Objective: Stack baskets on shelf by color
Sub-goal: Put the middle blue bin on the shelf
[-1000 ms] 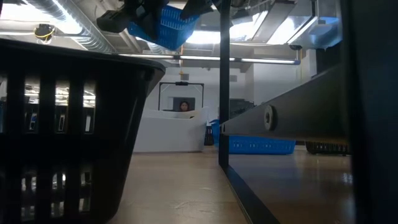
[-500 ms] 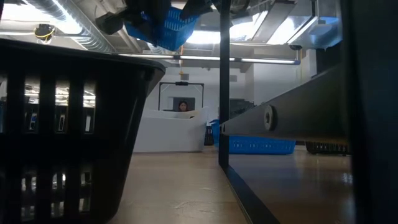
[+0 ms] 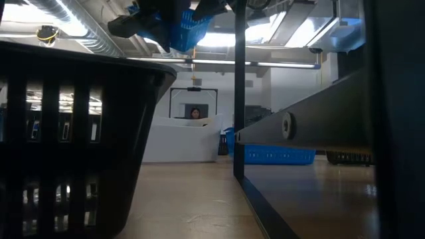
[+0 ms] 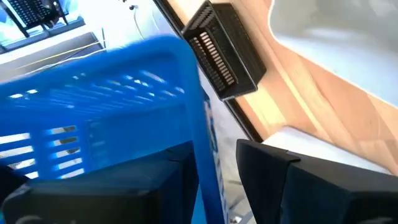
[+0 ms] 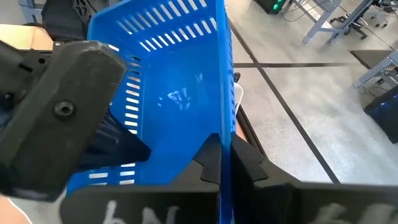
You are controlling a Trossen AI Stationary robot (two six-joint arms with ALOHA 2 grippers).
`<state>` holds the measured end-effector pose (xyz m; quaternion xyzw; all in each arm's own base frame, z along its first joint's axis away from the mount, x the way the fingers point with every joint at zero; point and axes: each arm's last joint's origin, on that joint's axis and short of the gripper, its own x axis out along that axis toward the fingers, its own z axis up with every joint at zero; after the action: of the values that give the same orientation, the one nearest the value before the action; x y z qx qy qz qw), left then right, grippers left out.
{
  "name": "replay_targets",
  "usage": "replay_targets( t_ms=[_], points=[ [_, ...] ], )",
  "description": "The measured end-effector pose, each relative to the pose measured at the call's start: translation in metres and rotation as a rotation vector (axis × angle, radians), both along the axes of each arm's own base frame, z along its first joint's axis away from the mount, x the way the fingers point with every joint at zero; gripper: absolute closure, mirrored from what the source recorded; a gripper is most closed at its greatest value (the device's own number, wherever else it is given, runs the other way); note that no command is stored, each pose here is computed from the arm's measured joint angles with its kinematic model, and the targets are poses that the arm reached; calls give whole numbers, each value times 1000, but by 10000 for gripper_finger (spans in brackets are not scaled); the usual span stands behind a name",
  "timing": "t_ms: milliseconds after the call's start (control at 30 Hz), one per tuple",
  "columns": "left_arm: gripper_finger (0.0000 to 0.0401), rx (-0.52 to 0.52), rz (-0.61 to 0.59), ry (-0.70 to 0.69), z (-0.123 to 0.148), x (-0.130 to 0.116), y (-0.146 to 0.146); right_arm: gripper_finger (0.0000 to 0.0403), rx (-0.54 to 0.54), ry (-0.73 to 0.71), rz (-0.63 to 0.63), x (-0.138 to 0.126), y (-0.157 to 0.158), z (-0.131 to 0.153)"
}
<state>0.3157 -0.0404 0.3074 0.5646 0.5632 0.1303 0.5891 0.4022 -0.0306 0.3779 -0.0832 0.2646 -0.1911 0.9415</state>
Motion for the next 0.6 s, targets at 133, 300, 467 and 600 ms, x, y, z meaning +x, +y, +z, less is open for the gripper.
replay_targets(
  t_ms=[133, 300, 467, 600],
  points=[
    [305, -7, 0, -33, 1, 3, -1, 400, -2, 1, 2, 0, 0, 0],
    [303, -15, -2, -66, 2, 5, -1, 400, -18, 2, 11, 0, 0, 1],
    [303, -53, -1, -117, 3, 10, 1, 400, -12, -5, -3, 0, 0, 1],
    [304, -50, -12, -92, 3, 9, 1, 400, -1, -12, -12, 0, -1, 1]
  ],
)
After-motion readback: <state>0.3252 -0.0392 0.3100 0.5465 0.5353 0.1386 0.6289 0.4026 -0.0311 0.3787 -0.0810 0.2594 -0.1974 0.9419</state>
